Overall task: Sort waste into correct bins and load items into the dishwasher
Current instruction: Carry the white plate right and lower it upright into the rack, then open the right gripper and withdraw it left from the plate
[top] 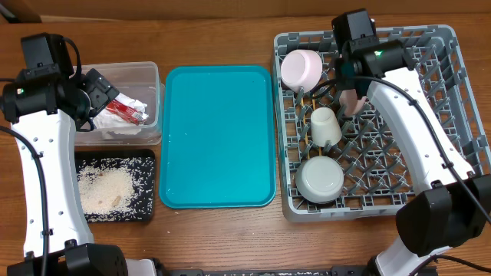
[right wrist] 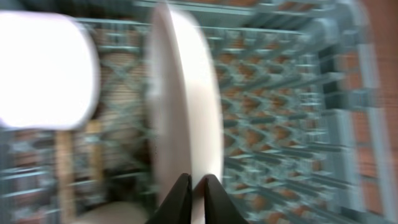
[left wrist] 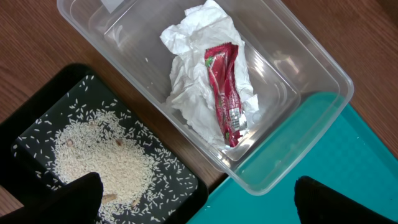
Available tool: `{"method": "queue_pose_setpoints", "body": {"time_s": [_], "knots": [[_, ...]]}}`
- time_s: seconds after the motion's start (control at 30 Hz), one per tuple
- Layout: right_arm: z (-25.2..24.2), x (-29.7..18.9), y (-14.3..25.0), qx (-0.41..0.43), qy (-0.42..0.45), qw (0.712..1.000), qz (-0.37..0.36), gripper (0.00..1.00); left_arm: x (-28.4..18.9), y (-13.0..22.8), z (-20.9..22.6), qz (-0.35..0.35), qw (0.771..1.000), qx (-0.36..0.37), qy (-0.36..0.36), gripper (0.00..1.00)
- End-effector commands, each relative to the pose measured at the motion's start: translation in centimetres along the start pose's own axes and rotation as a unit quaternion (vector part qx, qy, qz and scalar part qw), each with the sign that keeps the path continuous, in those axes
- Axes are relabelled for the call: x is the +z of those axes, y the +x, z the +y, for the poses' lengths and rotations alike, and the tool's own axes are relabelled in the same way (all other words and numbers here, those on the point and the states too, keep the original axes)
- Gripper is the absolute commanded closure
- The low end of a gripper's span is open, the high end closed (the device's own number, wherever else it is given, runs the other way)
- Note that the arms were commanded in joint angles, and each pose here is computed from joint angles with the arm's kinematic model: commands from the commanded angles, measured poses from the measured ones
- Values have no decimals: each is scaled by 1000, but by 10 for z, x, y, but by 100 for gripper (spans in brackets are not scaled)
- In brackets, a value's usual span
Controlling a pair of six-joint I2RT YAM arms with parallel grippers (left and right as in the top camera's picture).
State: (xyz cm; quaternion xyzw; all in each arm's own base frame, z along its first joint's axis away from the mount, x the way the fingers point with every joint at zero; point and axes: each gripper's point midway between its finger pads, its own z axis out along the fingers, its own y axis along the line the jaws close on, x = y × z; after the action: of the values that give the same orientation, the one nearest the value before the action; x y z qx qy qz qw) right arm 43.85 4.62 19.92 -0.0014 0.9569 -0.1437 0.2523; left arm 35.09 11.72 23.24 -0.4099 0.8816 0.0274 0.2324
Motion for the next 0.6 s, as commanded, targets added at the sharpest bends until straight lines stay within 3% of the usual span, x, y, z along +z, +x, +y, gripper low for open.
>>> {"method": "queue_pose_setpoints", "body": {"time_s": [0.0, 0.33, 0.43, 0.53, 0.57], "knots": [[33, -7, 3, 44, -88, 995, 10, 81, -2, -3, -5, -4, 1000, -8, 5, 0], [39, -9, 5, 44, -107, 993, 16, 39, -2, -3, -5, -4, 1000, -8, 5, 0], [39, -9, 5, 44, -107, 993, 15, 33, -2, -3, -5, -4, 1000, -8, 5, 0], [41, -10, 6, 41, -108, 993, 17, 17, -2, -3, -5, -4, 1000, -8, 5, 0], [42, -11, 8, 38, -108, 993, 20, 3, -2, -3, -5, -4, 1000, -8, 5, 0]]}}
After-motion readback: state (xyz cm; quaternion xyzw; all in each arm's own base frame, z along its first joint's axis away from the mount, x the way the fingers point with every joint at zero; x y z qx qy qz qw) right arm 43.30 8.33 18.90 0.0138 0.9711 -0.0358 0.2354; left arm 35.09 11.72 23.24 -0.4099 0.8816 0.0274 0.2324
